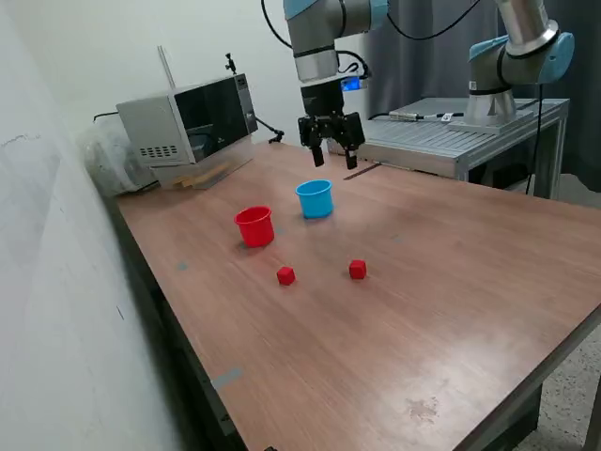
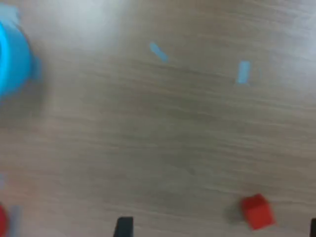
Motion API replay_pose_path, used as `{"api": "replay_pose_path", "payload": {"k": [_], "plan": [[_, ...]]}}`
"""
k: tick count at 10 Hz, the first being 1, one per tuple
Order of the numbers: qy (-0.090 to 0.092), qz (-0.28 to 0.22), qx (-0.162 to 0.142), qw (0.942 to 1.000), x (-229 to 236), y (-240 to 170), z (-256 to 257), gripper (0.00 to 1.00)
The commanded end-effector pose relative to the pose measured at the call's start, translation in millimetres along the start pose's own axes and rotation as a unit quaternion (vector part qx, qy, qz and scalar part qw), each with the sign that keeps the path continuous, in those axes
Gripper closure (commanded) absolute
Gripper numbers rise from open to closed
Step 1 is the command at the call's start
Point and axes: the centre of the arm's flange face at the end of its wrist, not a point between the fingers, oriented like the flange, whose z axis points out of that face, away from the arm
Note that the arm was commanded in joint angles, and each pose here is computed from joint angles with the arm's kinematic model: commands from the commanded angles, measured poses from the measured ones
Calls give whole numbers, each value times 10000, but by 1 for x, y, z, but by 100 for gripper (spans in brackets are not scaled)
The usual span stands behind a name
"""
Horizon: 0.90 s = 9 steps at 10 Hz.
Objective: Place red objects in the red bin, and blue objects in the blue bin.
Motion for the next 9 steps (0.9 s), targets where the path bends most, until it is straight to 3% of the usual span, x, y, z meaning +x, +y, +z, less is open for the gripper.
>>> {"api": "replay_pose_path", "payload": {"k": [1,3,5,9], "plan": [[37,-711,93,9974,36,26,33,0],[34,-799,73,9968,38,48,54,0],[23,-1239,73,9923,55,65,76,0],[65,-1502,165,9885,75,68,133,0]]}}
